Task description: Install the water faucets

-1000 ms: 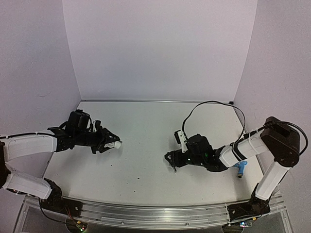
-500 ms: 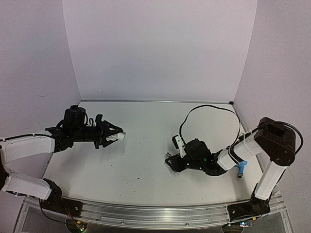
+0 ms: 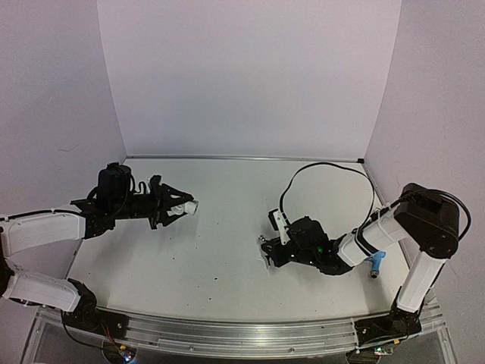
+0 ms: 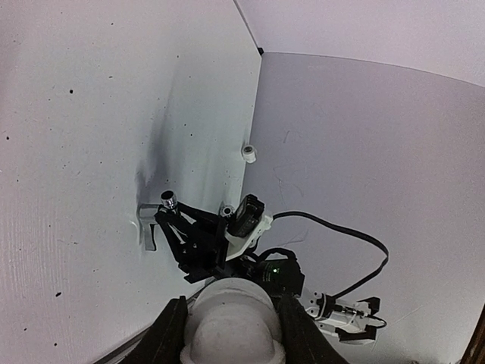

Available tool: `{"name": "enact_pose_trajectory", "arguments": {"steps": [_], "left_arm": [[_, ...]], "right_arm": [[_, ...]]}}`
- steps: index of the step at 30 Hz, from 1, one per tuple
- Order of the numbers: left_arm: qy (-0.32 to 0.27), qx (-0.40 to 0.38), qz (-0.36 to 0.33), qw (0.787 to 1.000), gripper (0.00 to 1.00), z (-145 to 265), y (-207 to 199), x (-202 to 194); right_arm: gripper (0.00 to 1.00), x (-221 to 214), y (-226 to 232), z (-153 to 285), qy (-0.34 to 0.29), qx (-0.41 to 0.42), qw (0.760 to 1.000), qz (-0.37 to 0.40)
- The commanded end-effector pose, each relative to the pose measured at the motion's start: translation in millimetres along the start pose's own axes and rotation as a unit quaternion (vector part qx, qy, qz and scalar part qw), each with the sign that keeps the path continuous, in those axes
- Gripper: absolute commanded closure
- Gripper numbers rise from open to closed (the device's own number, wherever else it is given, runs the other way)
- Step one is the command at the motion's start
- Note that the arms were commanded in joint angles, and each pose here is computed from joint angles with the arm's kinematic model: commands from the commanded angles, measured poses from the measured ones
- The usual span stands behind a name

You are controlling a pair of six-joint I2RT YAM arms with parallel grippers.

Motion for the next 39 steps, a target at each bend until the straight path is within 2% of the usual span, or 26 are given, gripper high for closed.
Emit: {"name": "enact_pose_trajectory", "arguments": {"steps": [1, 3, 4, 5, 6, 12, 14, 17, 21, 26, 30, 39], "left_arm": [[0.021, -0.060, -0.024, 0.998, 1.00, 3, -28, -5], [0.027, -0.079, -0.035, 0.996, 1.00, 6, -41, -7], [0.031, -0.103, -0.047, 0.993, 1.00, 10, -54, -10], [0.032, -0.124, -0.059, 0.990, 1.00, 14, -64, -13], [0.032, -0.144, -0.073, 0.986, 1.00, 17, -73, -15], [-0.010, -0.245, -0.172, 0.954, 1.00, 48, -122, -28], [-0.021, -0.262, -0.179, 0.948, 1.00, 54, -131, -30], [-0.023, -0.272, -0.149, 0.950, 1.00, 55, -141, -28], [0.014, -0.254, -0.037, 0.967, 1.00, 39, -138, -20], [0.024, -0.244, 0.020, 0.969, 1.00, 36, -131, -18], [0.020, -0.248, 0.028, 0.968, 1.00, 39, -129, -19], [0.000, -0.211, 0.078, 0.974, 1.00, 36, -111, -14]], "right_arm": [[1.00, 49, 14, 22, -0.079, 0.053, 0.994, 0.062], [1.00, 74, 28, 35, -0.102, 0.115, 0.978, 0.138], [1.00, 100, 38, 42, -0.121, 0.154, 0.961, 0.197], [1.00, 110, 41, 44, -0.107, 0.171, 0.950, 0.237], [1.00, 132, 46, 48, -0.120, 0.184, 0.938, 0.268], [1.00, 216, 55, 68, -0.113, 0.180, 0.889, 0.405], [1.00, 241, 56, 76, -0.125, 0.163, 0.876, 0.435], [1.00, 264, 57, 84, -0.136, 0.136, 0.849, 0.492], [1.00, 295, 60, 92, -0.156, 0.073, 0.806, 0.566], [1.00, 311, 74, 86, -0.155, 0.029, 0.764, 0.626], [1.00, 313, 79, 83, -0.154, 0.022, 0.753, 0.640], [1.00, 322, 86, 80, -0.171, 0.019, 0.751, 0.637]]}}
Point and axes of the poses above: each gripper's point midway between its finger pads, its own z axis back along the fingers, its own y axis along the line the jaws close on, x = y × z, the point moved 8 cm from there along z, back along the fingers, and after that the axes turned 12 degrees about z, right-handed, at the moved point
